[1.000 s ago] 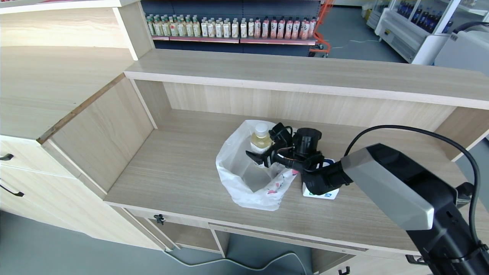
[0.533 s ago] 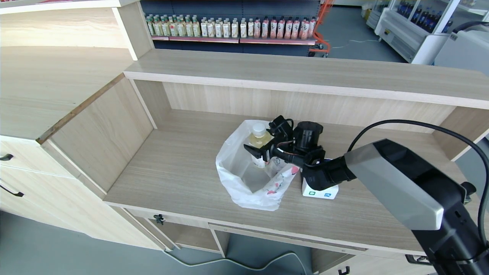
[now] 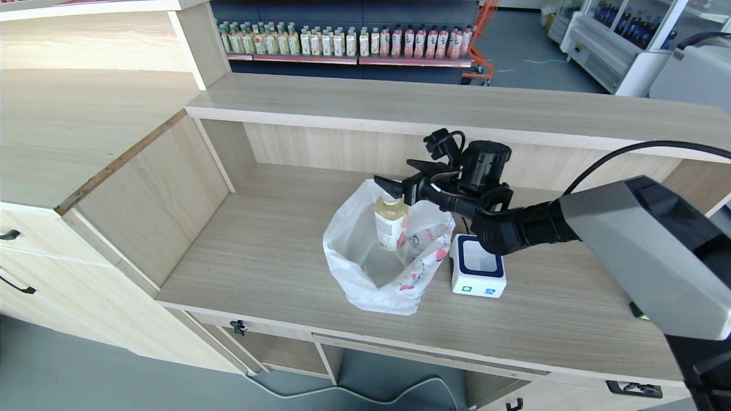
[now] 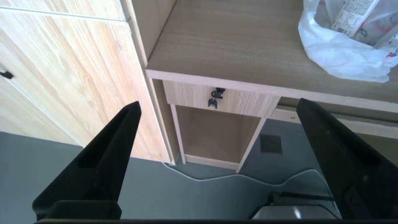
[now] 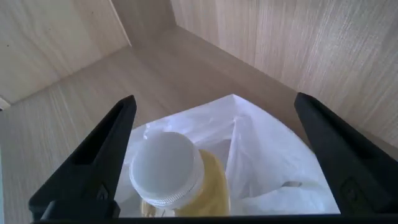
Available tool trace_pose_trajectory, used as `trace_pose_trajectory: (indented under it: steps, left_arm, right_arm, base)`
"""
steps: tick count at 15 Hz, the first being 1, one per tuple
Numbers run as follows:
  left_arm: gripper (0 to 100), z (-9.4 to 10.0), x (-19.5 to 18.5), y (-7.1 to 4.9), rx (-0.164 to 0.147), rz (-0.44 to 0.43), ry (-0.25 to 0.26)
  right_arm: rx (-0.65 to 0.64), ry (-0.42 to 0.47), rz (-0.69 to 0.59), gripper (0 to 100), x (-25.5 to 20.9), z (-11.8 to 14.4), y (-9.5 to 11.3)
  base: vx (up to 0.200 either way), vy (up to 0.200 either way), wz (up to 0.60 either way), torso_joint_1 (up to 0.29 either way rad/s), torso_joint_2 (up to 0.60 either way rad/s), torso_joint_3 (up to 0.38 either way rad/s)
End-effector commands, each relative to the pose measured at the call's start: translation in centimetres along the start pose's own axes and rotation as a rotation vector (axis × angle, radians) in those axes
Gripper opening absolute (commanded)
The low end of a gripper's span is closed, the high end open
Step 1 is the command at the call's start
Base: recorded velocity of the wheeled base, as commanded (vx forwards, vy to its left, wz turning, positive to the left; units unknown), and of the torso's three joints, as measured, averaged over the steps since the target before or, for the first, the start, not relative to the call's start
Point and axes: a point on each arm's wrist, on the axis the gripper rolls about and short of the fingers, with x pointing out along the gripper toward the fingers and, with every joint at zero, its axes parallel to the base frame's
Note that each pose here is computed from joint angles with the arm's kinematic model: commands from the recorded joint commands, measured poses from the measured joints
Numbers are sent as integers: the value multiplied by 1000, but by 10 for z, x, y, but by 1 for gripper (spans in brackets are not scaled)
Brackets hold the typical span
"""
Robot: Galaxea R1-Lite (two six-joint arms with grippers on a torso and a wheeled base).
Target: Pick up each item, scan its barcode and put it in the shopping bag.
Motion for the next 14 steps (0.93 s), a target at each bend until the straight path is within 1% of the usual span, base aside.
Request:
trace_pose_trajectory:
  steps: [1, 2, 3, 4, 5, 6, 7, 9, 11, 14]
  left_arm:
    - [100, 0, 0, 0, 0, 0, 1]
    - [100, 0, 0, 0, 1, 0, 1]
    - [100, 0, 0, 0, 1, 0, 1]
    - [100, 0, 0, 0, 0, 0, -1]
    - [100, 0, 0, 0, 1, 0, -1]
    - [100, 0, 0, 0, 0, 0, -1]
    - [100, 0, 0, 0, 0, 0, 1]
    - [100, 0, 0, 0, 1, 0, 1]
    - [100, 0, 0, 0, 0, 0, -1]
    - [100, 0, 0, 0, 0, 0, -1]
  right_arm:
    - [-5, -17, -71, 100, -56, 81, -14]
    - [4, 20, -91, 100, -72, 89, -16]
    - [29, 154, -190, 100, -127, 112, -14]
    - [36, 244, -269, 100, -165, 122, -8]
    - [31, 317, -346, 100, -196, 126, -5]
    - [11, 471, -498, 100, -245, 124, -1]
    - [20, 562, -578, 100, -274, 119, 4]
    - [64, 640, -671, 100, -315, 102, 12]
    - [93, 682, -720, 100, -339, 88, 21]
    - [115, 707, -755, 100, -352, 80, 25]
  base:
    - [0, 0, 0, 0, 0, 0]
    - [0, 0, 0, 0, 0, 0]
    - [0, 0, 0, 0, 0, 0]
    - [0, 0, 0, 0, 0, 0]
    - [0, 0, 0, 0, 0, 0]
    - [0, 0, 0, 0, 0, 0]
    - [0, 0, 0, 0, 0, 0]
    - [0, 0, 0, 0, 0, 0]
    - [0, 0, 0, 0, 0, 0]
    - [0, 0, 0, 0, 0, 0]
